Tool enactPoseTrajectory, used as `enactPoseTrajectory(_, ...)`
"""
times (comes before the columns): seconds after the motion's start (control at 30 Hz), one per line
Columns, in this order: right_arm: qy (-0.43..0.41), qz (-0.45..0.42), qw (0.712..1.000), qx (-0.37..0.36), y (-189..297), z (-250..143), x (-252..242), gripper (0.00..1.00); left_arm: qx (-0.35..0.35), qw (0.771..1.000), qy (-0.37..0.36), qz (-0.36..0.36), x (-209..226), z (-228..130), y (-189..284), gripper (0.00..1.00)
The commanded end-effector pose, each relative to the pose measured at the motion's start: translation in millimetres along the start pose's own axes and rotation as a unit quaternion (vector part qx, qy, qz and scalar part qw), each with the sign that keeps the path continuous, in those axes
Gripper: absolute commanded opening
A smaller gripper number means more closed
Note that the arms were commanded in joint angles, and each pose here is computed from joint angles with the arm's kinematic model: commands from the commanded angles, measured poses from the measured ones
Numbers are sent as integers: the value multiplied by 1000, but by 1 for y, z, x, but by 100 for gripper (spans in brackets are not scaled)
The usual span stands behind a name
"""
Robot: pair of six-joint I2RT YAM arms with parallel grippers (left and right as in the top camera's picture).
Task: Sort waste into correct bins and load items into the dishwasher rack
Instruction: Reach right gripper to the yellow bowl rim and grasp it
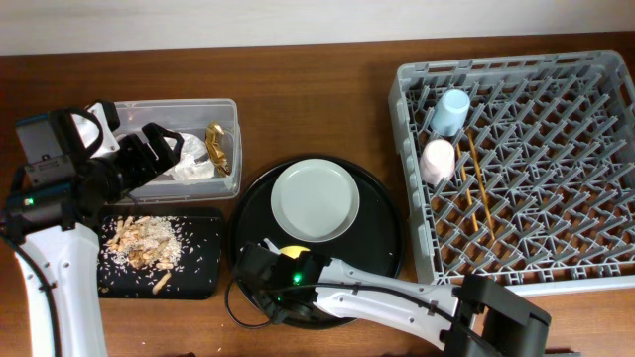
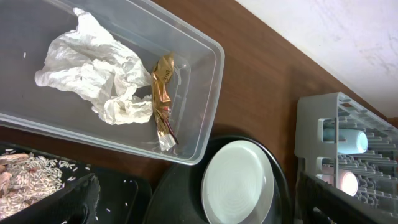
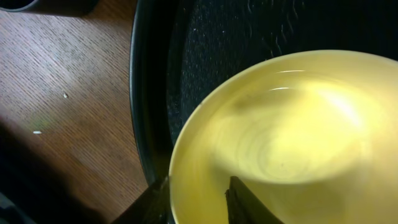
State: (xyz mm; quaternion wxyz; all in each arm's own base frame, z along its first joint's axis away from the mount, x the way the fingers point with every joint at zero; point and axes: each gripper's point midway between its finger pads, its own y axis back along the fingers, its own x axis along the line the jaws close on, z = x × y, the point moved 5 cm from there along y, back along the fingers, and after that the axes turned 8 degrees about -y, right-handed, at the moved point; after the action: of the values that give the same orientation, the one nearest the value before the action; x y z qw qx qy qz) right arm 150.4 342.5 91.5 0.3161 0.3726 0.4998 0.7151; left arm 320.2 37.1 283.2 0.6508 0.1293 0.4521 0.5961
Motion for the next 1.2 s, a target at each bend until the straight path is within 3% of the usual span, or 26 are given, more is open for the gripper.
enactPoseTrajectory(0.0,-7,2,1000,1,0,-2,2,31,-12,1000,-3,-3,-3,5,6,99)
enactPoseTrajectory(0.53,-21,-51,998,-29,1,5,-13,31,-12,1000,-3,-3,-3,5,6,99)
enactPoseTrajectory(1.17,-20,-41,999,3,-11,-4,-10,32,-12,1000,-3,-3,-3,5,6,99)
